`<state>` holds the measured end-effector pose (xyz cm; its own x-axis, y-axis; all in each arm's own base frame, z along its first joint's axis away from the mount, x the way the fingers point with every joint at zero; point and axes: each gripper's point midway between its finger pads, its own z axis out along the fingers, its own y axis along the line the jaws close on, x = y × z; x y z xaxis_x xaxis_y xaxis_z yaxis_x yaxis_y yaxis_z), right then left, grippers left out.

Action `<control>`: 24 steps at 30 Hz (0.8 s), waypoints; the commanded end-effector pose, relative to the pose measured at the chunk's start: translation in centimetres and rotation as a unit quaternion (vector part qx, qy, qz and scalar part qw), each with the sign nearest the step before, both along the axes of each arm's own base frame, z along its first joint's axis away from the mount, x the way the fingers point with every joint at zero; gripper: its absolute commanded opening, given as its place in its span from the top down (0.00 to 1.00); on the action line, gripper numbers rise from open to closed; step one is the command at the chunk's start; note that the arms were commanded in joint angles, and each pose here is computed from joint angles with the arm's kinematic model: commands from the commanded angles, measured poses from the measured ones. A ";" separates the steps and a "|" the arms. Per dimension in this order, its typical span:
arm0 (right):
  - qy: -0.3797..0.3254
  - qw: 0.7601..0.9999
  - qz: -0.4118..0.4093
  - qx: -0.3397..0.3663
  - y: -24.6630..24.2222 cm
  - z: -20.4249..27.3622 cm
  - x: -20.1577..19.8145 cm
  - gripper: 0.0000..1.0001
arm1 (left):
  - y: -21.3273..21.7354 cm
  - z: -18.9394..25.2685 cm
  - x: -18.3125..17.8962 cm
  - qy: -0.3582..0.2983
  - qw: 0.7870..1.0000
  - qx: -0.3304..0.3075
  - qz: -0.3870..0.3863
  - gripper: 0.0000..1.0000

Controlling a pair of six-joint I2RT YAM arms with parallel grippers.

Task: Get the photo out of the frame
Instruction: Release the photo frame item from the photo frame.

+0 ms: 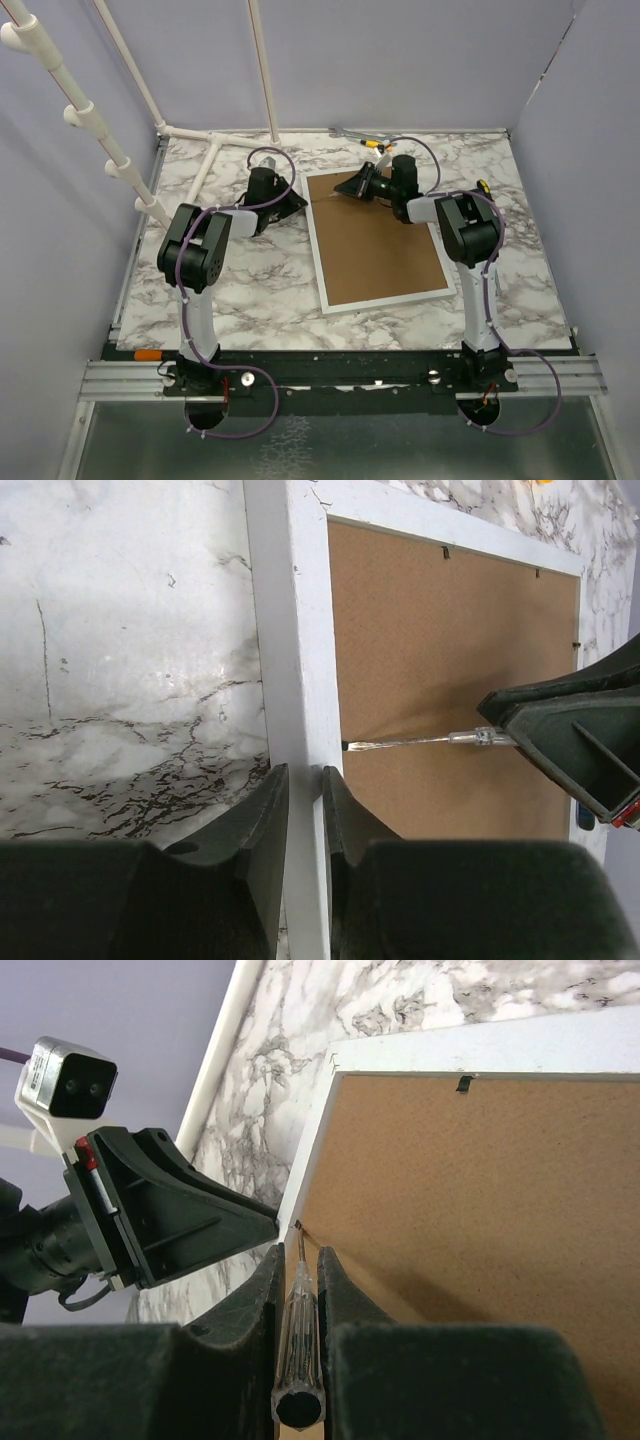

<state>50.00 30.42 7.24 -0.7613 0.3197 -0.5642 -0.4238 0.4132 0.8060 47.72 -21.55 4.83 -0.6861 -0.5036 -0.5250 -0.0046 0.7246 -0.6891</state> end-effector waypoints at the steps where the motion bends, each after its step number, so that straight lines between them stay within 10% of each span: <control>1: 0.007 1.000 0.016 0.004 0.7 -1.3 -0.4 0.99 | -0.3 0.4 0.7 -0.006 1.000 -0.013 -0.007 0.80; 24: -0.004 1.000 -0.002 0.021 -0.3 -0.5 -0.7 0.99 | -0.1 -0.5 0.9 0.003 1.000 -0.004 -0.010 0.86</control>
